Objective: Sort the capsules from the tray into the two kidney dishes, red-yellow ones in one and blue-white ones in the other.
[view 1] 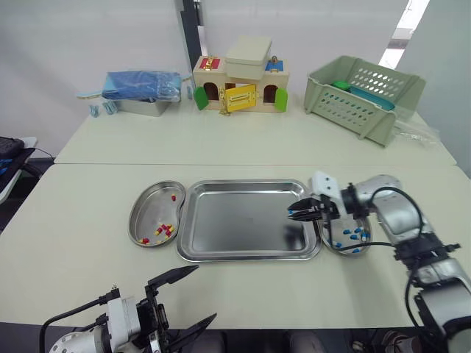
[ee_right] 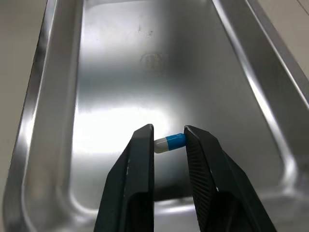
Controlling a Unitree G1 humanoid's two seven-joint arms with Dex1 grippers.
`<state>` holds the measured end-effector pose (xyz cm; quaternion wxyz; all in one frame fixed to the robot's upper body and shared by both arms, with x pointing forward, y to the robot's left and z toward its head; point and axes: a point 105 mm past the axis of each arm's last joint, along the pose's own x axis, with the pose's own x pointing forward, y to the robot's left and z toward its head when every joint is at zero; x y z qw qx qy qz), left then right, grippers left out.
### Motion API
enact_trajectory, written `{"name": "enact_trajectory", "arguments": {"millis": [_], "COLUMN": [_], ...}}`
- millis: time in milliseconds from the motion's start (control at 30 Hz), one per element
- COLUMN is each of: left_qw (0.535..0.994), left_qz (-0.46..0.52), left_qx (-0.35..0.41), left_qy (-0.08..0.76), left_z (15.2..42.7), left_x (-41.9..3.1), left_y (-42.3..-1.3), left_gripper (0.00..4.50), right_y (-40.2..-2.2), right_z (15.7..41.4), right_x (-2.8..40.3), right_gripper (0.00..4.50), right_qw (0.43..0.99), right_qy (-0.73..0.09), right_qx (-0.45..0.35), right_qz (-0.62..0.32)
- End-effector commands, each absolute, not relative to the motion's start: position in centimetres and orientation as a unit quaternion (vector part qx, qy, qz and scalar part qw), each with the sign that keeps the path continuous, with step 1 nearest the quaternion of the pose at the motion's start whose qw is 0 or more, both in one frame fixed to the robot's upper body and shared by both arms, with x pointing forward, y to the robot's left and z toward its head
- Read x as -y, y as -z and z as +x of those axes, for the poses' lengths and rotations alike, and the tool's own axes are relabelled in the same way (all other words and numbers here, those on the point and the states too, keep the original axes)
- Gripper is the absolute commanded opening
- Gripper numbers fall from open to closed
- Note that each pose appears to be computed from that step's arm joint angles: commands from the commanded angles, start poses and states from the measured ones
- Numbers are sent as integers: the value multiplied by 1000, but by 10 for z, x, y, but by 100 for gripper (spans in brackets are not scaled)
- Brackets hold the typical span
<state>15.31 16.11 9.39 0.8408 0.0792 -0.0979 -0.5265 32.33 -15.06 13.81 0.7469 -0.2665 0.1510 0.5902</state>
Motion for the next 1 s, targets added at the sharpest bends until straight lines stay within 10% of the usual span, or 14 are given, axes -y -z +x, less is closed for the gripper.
{"name": "enact_trajectory", "arguments": {"millis": [33, 433, 833, 1000], "left_qw": [823, 800, 805, 810], "left_qz": [78, 70, 72, 75], "left_qx": [115, 117, 117, 118], "left_qy": [551, 585, 578, 569], "left_z": [151, 155, 157, 161], "left_x": [-156, -153, -156, -159], "left_y": [-97, -96, -97, -97], "left_gripper": [450, 450, 450, 450], "right_y": [-155, -141, -141, -147], "right_z": [312, 295, 293, 294], "right_x": [174, 216, 216, 219], "right_gripper": [97, 97, 431, 445], "right_qw": [769, 802, 803, 810], "right_qy": [-563, -505, -505, -498], "right_qx": [-143, -192, -200, -195], "right_qz": [-267, -256, -247, -240]}}
